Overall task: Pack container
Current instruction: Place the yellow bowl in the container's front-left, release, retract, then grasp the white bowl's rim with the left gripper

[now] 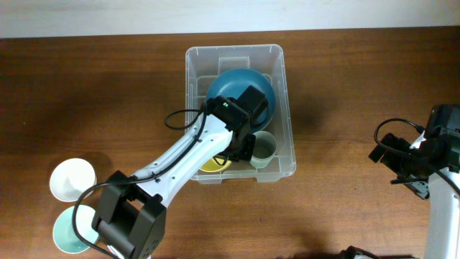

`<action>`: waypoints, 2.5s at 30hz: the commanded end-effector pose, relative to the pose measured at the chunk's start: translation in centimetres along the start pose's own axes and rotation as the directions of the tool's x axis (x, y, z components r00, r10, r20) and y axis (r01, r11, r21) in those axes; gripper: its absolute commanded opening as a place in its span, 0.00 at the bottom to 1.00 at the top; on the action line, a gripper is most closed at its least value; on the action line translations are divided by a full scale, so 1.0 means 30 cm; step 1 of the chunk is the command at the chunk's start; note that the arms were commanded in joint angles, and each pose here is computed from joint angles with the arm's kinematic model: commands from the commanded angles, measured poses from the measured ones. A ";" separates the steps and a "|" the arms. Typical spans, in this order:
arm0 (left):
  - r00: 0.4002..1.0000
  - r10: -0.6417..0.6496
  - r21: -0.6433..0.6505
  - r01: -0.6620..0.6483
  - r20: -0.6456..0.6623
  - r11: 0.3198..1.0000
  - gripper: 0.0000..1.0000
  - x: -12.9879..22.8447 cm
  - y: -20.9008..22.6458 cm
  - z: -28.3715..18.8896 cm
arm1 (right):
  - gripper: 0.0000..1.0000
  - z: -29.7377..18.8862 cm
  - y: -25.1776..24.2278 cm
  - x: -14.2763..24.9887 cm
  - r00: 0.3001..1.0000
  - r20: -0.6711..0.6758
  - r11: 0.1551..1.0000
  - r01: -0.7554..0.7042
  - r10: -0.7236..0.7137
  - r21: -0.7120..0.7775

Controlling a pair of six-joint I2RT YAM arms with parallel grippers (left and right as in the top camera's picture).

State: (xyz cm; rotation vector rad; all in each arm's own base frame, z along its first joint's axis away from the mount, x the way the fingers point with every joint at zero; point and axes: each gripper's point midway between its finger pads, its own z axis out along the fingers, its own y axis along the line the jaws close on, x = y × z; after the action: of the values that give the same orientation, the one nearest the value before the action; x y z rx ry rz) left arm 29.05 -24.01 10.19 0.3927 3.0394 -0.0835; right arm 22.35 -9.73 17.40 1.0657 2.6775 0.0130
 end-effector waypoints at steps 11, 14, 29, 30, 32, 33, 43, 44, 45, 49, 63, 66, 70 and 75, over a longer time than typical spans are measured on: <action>0.992 0.026 -0.034 -0.022 0.122 0.999 0.36 -0.125 0.069 -0.213 | 0.99 0.001 -0.002 -0.001 1.000 0.000 1.000 -0.001 0.001 -0.004; 0.983 -0.046 -0.119 0.068 0.180 0.990 0.37 -0.156 0.219 -0.361 | 0.99 0.001 -0.002 -0.001 1.000 0.000 1.000 -0.001 0.001 -0.004; 0.659 -0.715 -0.203 0.753 0.234 0.627 0.38 0.109 1.043 -0.517 | 0.99 0.001 -0.002 -0.002 1.000 0.001 1.000 -0.001 0.001 -0.004; 0.638 -0.735 -0.225 0.769 0.228 0.598 0.38 0.134 1.083 -0.490 | 0.99 0.001 -0.002 -0.002 1.000 0.001 1.000 -0.001 0.001 -0.004; 0.600 -0.775 -0.237 0.796 0.199 0.556 0.38 0.175 1.136 -0.415 | 0.99 0.001 -0.002 -0.002 1.000 0.001 1.000 -0.001 0.001 -0.004; 0.588 -0.787 -0.245 0.804 0.186 0.542 0.38 0.193 1.154 -0.384 | 0.99 0.001 -0.002 -0.002 1.000 0.001 1.000 -0.001 0.001 -0.004; 0.462 -0.879 -0.282 0.864 0.116 0.417 0.63 0.379 1.269 -0.048 | 0.99 0.001 -0.002 -0.001 1.000 0.000 1.000 -0.001 0.001 -0.004; 0.457 -0.882 -0.282 0.867 0.115 0.412 0.64 0.390 1.271 -0.024 | 0.99 0.001 -0.001 -0.002 1.000 0.001 1.000 -0.001 0.001 -0.005; 0.455 -0.883 -0.279 0.868 0.117 0.411 0.65 0.392 1.271 -0.008 | 0.99 0.001 -0.001 -0.002 1.000 0.001 1.000 -0.001 0.001 -0.005; 0.455 -0.881 -0.273 0.870 0.130 0.410 0.67 0.400 1.271 0.051 | 0.99 0.001 -0.002 -0.002 1.000 0.001 1.000 -0.001 0.001 -0.004; 0.452 -0.872 -0.245 0.881 0.186 0.404 0.58 0.395 1.286 0.146 | 0.99 0.001 -0.002 -0.002 1.000 0.001 1.000 -0.001 0.001 -0.005; 0.452 -0.873 -0.245 0.881 0.183 0.405 0.41 0.394 1.286 0.152 | 0.99 0.001 -0.002 -0.001 1.000 0.000 1.000 -0.001 0.001 -0.004; 0.470 -0.868 -0.212 0.875 0.160 0.435 0.36 0.371 1.276 0.183 | 0.99 0.001 -0.002 -0.001 1.000 0.000 1.000 -0.001 0.001 -0.004; 0.471 -0.871 -0.220 0.873 0.140 0.436 0.24 0.373 1.278 0.219 | 0.99 0.001 -0.002 -0.001 1.000 0.000 1.000 -0.001 0.001 -0.004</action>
State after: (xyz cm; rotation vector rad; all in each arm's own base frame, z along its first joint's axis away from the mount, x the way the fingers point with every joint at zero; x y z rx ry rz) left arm 28.86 15.75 2.50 -1.2496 2.7399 0.2850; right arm 22.45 -9.65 17.42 1.0635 2.6756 0.0222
